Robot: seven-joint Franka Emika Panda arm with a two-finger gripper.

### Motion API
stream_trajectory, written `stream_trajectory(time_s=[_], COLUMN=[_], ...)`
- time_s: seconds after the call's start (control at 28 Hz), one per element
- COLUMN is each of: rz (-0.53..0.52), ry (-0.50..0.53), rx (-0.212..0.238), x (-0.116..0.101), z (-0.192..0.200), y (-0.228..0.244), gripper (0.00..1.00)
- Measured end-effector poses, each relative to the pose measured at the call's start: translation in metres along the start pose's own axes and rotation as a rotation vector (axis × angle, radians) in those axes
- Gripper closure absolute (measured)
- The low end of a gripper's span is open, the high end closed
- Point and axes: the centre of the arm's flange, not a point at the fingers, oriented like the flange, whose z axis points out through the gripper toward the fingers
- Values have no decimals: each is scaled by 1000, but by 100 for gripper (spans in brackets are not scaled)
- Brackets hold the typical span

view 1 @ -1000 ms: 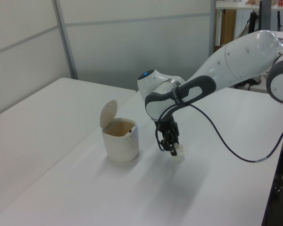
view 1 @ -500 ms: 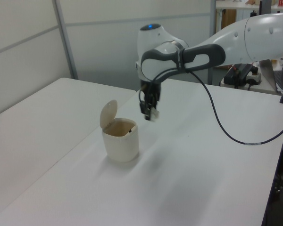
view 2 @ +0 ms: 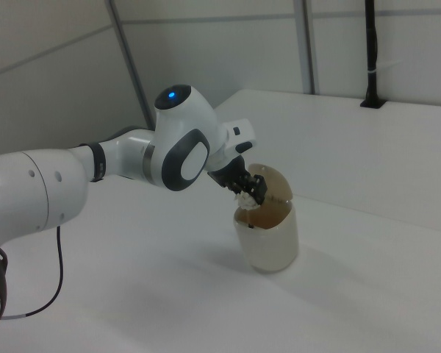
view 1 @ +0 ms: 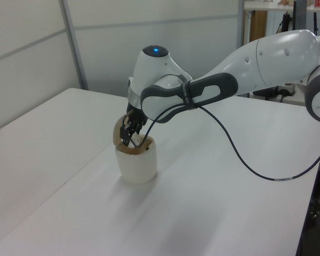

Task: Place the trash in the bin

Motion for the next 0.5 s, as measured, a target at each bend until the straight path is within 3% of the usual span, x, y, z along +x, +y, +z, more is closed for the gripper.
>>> stream_trajectory(time_s=[0.14, 0.43, 0.5], rz=[5, 10, 11], ry=[2, 3, -2], rx=[-2, -5, -6], x=[1, 1, 0], z=[-1, -1, -1], y=[3, 7, 7], gripper=[33, 2, 0])
